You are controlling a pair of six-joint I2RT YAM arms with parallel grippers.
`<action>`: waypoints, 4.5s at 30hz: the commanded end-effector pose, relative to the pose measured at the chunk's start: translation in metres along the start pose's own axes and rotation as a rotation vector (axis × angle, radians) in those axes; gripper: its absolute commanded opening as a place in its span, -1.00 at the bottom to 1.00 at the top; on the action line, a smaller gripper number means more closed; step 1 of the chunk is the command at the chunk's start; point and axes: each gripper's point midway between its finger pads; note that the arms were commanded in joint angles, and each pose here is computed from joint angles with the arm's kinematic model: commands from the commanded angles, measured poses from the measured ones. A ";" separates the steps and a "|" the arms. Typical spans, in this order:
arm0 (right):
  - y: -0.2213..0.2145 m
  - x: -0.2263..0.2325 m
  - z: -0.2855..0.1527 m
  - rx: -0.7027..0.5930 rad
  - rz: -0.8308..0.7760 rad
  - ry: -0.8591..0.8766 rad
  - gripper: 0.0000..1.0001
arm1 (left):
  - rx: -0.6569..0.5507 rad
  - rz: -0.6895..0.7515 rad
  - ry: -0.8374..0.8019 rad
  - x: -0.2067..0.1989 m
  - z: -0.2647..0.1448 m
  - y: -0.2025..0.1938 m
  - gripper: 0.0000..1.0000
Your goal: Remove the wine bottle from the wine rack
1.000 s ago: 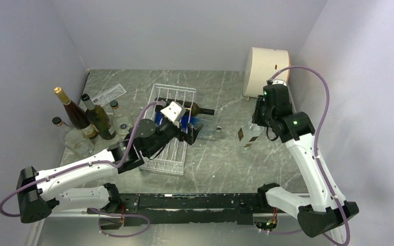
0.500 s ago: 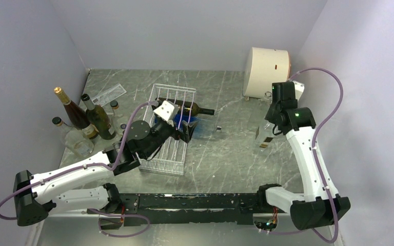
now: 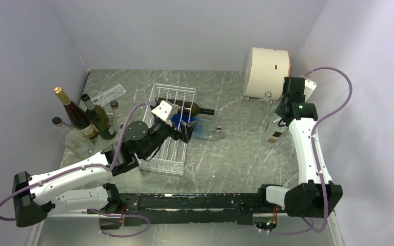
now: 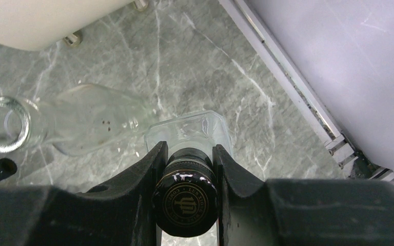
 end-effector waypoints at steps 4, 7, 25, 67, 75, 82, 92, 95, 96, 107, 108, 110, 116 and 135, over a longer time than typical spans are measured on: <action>0.072 0.020 -0.001 -0.214 0.062 0.058 -1.00 | -0.065 -0.034 0.017 0.005 -0.007 0.018 0.99; 0.081 0.021 0.004 -0.233 0.061 0.050 -1.00 | -0.058 -0.031 0.016 0.005 -0.006 0.014 0.98; 0.068 0.050 0.042 -0.119 0.016 0.153 -1.00 | -0.042 -0.027 -0.018 -0.002 -0.003 0.010 0.99; 0.067 0.142 -0.141 -0.229 0.011 1.087 0.71 | 0.009 0.056 0.052 0.009 0.006 -0.007 0.99; -0.079 0.238 -0.140 0.045 -0.383 1.051 0.82 | 0.009 0.078 0.116 0.021 0.006 -0.014 0.99; -0.138 0.243 -0.118 0.127 -0.572 0.991 0.86 | -0.046 0.079 0.181 0.036 -0.003 -0.004 0.98; -0.190 0.241 -0.115 0.111 -0.897 0.965 0.99 | -0.080 0.052 0.196 0.040 -0.010 0.006 0.99; -0.194 0.242 -0.119 0.018 -0.976 1.018 1.00 | -0.097 0.044 0.184 0.040 -0.014 0.011 0.98; -0.195 0.242 -0.117 -0.020 -0.994 1.035 0.99 | -0.101 0.043 0.183 0.040 -0.014 0.013 0.99; -0.163 0.239 -0.064 0.078 -0.473 0.772 1.00 | -0.103 0.052 0.197 0.043 -0.016 0.015 0.99; -0.159 0.233 -0.056 0.124 -0.386 0.760 1.00 | -0.103 0.051 0.199 0.043 -0.016 0.015 0.99; -0.163 0.219 -0.044 0.234 -0.206 0.785 1.00 | -0.099 0.053 0.195 0.042 -0.015 0.014 0.99; -0.167 0.205 -0.038 0.252 0.149 0.758 0.96 | -0.076 0.069 0.189 0.040 -0.009 0.005 0.99; -0.208 0.186 0.004 0.231 0.647 0.137 0.77 | -0.050 0.072 0.165 0.034 -0.005 0.000 0.94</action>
Point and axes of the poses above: each gripper's point midway between its finger pads, its own z axis out along the fingers, its own x axis along the line the jaws close on, y = z × x, and after that the axes turned 2 degrees about z, right-handed
